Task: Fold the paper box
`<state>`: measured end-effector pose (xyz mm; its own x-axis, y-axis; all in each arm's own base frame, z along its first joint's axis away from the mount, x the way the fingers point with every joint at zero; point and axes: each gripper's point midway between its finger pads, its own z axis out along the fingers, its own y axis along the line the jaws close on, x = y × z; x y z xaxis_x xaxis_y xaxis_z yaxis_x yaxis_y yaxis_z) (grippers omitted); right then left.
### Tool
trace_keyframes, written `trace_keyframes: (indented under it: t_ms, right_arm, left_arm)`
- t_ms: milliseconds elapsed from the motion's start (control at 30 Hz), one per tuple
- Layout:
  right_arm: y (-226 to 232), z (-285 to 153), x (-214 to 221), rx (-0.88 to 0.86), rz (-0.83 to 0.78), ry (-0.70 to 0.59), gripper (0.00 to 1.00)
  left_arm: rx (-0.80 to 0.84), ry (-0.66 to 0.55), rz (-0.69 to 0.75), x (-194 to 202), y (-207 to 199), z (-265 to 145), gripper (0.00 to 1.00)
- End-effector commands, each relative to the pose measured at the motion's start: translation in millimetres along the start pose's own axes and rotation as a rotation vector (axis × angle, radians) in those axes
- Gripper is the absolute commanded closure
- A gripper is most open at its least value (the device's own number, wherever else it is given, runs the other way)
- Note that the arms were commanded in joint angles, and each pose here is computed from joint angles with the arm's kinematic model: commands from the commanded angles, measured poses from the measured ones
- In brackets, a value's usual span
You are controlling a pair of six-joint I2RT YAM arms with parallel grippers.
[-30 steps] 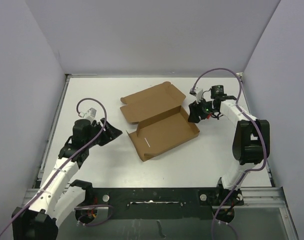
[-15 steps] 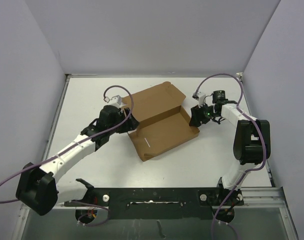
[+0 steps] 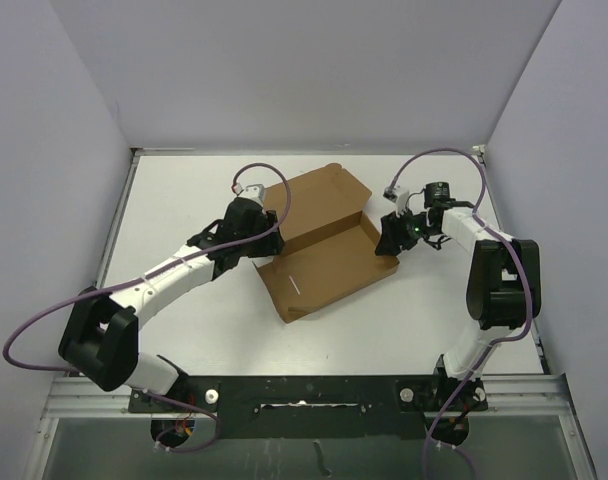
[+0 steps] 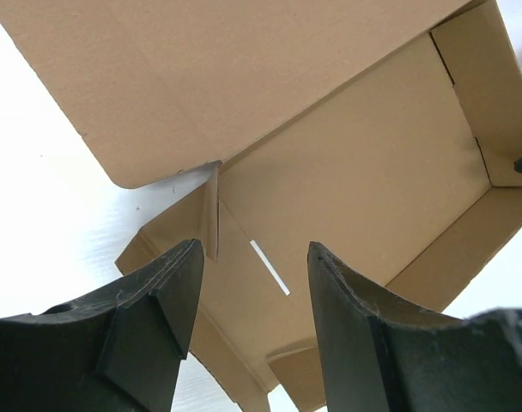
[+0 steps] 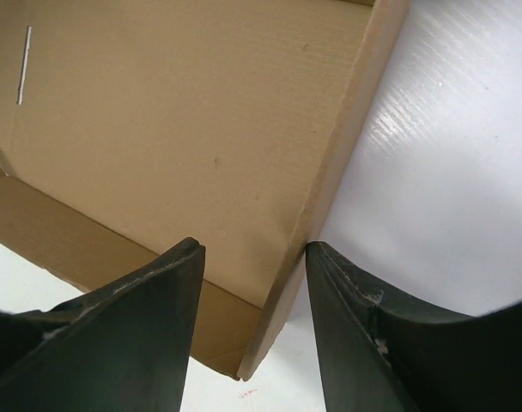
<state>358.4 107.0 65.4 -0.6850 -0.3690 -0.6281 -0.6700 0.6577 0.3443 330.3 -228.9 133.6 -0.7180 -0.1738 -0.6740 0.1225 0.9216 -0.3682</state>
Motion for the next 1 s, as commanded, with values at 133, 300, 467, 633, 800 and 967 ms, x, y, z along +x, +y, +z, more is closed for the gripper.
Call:
trace_keyframes:
  t_ms: [133,300,467,633,800,967]
  right_arm:
    - [29,-15,-15,-0.063,-0.040,-0.056,0.50]
    - [40,-17,-10,-0.091,-0.042,-0.059,0.51]
    - [48,-14,-10,-0.118,-0.043,-0.061,0.51]
    - [51,-9,-8,-0.131,-0.041,-0.050,0.51]
    - [56,-6,-7,-0.144,-0.048,-0.043,0.51]
    - [54,-3,-5,-0.143,-0.043,-0.033,0.51]
  left_arm:
    - [0.035,-0.090,0.024,-26,-11,-11,0.50]
    - [0.025,-0.147,0.027,-30,-3,-30,0.51]
    - [-0.004,-0.121,0.059,-20,7,-31,0.54]
    - [-0.037,-0.080,0.101,-12,15,-20,0.55]
    - [-0.064,-0.036,0.132,-11,25,-2,0.57]
    - [-0.094,-0.008,0.146,-14,37,8,0.57]
